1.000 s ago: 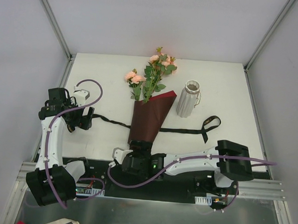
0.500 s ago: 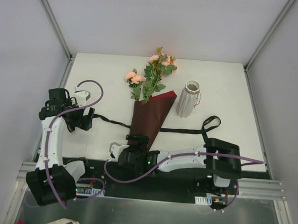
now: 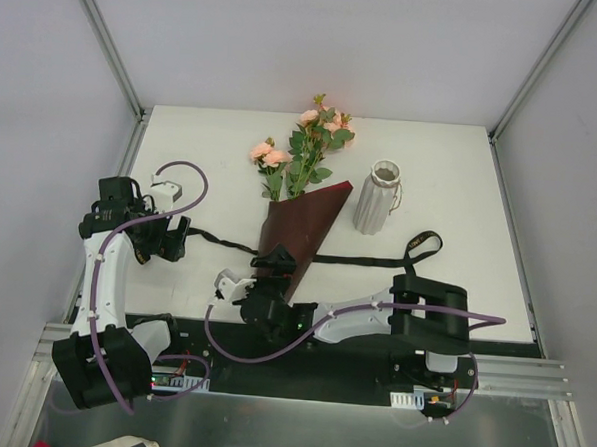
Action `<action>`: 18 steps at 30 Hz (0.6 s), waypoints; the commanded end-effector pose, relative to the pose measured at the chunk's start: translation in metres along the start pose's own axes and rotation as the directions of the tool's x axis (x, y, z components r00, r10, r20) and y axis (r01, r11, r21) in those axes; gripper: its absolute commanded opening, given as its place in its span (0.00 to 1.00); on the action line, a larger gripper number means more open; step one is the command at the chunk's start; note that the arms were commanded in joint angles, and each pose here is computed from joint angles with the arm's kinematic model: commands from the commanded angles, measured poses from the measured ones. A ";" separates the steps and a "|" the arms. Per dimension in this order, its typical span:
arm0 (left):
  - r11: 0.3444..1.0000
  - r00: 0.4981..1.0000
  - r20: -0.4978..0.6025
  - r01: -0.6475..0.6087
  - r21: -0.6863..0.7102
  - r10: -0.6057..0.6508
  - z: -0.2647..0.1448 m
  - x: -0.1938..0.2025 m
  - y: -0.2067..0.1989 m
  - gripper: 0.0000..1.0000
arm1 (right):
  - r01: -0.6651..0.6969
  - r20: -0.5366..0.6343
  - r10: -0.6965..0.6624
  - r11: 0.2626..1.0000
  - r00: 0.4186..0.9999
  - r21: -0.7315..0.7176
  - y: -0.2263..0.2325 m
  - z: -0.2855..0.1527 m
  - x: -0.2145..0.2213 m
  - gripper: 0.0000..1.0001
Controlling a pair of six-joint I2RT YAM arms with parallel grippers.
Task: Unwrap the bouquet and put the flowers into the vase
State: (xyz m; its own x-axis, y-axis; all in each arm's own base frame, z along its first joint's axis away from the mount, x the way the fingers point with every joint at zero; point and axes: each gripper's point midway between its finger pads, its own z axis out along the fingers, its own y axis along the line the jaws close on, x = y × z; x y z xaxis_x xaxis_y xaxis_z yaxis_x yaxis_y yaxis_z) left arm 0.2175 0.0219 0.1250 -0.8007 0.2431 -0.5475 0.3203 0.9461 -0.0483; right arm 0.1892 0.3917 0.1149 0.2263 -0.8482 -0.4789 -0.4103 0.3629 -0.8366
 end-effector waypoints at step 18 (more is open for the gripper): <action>0.999 0.996 0.080 -0.047 -0.013 0.048 -0.023 -0.026 -0.001 0.99 | -0.411 0.165 0.377 0.832 0.911 0.373 -0.156 -0.106 -0.028 0.96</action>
State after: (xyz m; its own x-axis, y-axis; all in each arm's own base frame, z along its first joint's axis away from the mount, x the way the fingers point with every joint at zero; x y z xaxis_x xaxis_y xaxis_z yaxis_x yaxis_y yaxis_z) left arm 0.2215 0.0231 0.1378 -0.7810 0.2516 -0.5715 0.3242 0.9456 -0.0266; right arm 0.1501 0.3581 0.2328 0.2982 -0.8002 -0.5203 -0.1148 0.5111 -0.8518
